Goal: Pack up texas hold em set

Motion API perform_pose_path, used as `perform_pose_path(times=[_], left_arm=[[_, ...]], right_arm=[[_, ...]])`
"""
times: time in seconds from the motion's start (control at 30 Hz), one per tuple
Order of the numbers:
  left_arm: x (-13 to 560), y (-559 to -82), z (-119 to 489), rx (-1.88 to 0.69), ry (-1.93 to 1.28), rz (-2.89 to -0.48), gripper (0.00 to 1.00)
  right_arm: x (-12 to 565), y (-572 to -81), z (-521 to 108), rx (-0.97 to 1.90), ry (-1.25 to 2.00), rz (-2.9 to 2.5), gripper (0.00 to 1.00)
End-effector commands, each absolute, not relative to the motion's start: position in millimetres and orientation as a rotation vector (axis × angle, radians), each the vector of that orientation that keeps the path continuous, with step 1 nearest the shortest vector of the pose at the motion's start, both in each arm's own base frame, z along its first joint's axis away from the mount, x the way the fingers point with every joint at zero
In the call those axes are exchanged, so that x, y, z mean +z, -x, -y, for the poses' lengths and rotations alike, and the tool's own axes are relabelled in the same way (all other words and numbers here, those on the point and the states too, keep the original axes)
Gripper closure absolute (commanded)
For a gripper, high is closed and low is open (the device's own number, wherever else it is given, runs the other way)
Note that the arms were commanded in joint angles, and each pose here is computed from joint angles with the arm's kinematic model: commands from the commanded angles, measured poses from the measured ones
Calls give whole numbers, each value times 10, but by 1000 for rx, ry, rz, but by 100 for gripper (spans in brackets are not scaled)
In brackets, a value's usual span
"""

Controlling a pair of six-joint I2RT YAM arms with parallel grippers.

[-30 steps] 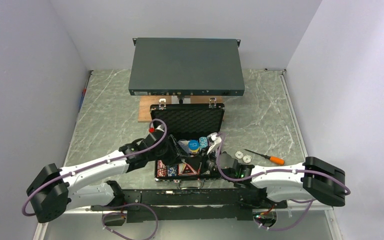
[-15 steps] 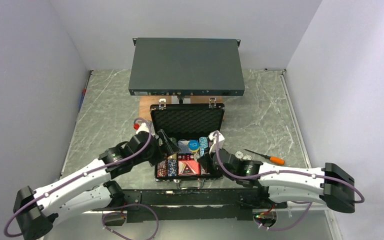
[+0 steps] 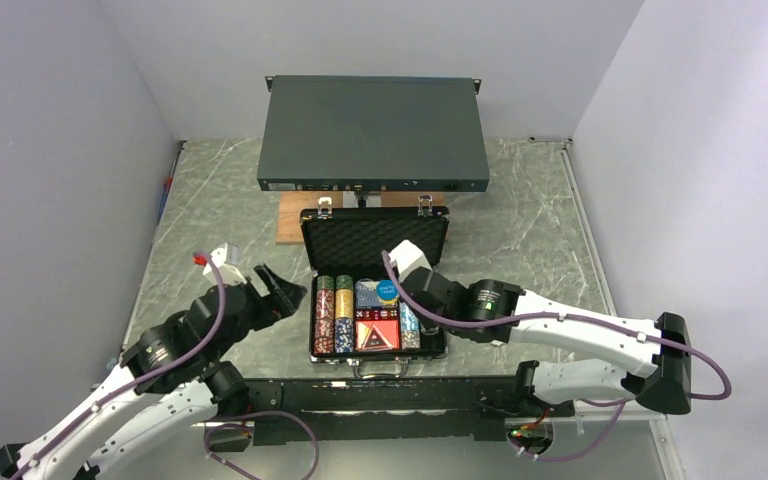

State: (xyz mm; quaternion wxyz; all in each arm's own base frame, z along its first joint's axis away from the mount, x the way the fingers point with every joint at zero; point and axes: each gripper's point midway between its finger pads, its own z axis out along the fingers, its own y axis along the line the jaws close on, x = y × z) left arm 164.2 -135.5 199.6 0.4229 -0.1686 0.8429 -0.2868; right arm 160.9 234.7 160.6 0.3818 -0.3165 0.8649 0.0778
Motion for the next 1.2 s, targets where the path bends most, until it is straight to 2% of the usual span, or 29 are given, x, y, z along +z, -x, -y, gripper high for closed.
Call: perform_pose_path(times=[0.0,0.13,0.3,0.43,0.53,0.67,1.17], left_arm=[[1896,-1642,1137,-647,445,-2061,11],[1836,-1620,1104,-641,467,-2068,10],[1745,-1627,990,-544,545,-2104,10],[1589,-1601,807,-363,664,-2170,12],[1495,-1583,775,-266,675,-2229,12],[1411,-1636,891,-303,649,-2264,13],[1270,-1714,1014,-466,663,-2331,11]], right_arm=[[1670,-1572,-2115,39,1093,-2152,100],[1635,-1505,-2135,4,1288,-2137,100],[1275,-1449,-1692,-363,1573,-2218,100],[1200,-1298,-1812,-186,1660,-2199,100],[1072,-1225,-1793,-162,1720,-2211,100],[926,-1171,-1847,-115,1778,-2203,100],[745,-1449,-1987,-304,1806,-2121,100]])
